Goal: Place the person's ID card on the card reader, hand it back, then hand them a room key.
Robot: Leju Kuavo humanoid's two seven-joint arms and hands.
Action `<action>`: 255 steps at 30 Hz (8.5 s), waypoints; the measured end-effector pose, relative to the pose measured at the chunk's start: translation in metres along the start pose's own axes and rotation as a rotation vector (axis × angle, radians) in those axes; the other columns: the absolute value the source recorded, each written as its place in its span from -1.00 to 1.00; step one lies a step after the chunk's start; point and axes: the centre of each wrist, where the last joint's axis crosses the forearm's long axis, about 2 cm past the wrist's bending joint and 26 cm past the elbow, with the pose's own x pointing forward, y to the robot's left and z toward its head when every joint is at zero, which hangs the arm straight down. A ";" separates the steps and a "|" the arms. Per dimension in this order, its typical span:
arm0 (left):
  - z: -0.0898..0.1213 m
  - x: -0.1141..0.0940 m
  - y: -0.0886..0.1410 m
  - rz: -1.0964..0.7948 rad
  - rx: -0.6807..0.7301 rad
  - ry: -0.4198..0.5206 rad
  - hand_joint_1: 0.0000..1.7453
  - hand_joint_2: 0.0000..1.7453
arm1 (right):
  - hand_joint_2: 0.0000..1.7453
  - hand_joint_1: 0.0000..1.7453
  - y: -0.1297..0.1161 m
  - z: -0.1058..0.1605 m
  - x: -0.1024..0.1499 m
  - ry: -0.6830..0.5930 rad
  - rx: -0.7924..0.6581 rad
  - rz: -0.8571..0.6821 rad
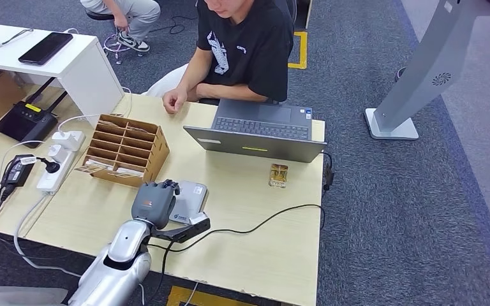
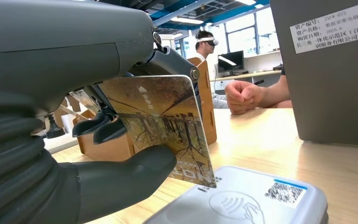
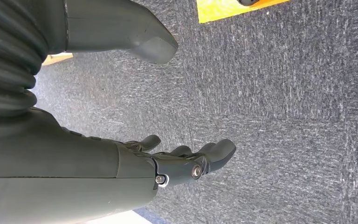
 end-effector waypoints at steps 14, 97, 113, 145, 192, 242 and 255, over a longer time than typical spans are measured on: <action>0.002 0.004 -0.009 -0.002 0.000 -0.043 1.00 1.00 | 1.00 -1.00 0.000 0.000 0.000 -0.006 0.001 0.012; -0.083 -0.106 0.219 0.014 0.614 0.053 -1.00 1.00 | 1.00 -1.00 -0.002 -0.001 0.002 0.001 0.002 0.001; -0.036 -0.080 0.147 -0.022 0.568 -0.001 -1.00 1.00 | 1.00 -1.00 -0.003 -0.002 0.001 0.011 -0.005 -0.021; 0.082 -0.079 0.056 -0.166 0.346 0.041 -1.00 1.00 | 1.00 -1.00 0.000 0.000 -0.008 0.075 -0.021 -0.110; -0.009 -0.194 0.095 -0.225 0.146 0.378 -1.00 1.00 | 1.00 -1.00 -0.001 -0.001 -0.002 0.042 0.003 -0.052; -0.055 -0.125 0.093 0.146 -0.259 0.142 -1.00 1.00 | 1.00 -1.00 -0.004 -0.002 -0.002 0.040 0.008 -0.064; -0.060 -0.125 0.114 0.039 -0.151 0.157 -1.00 1.00 | 1.00 -1.00 -0.005 -0.003 -0.003 0.050 0.003 -0.086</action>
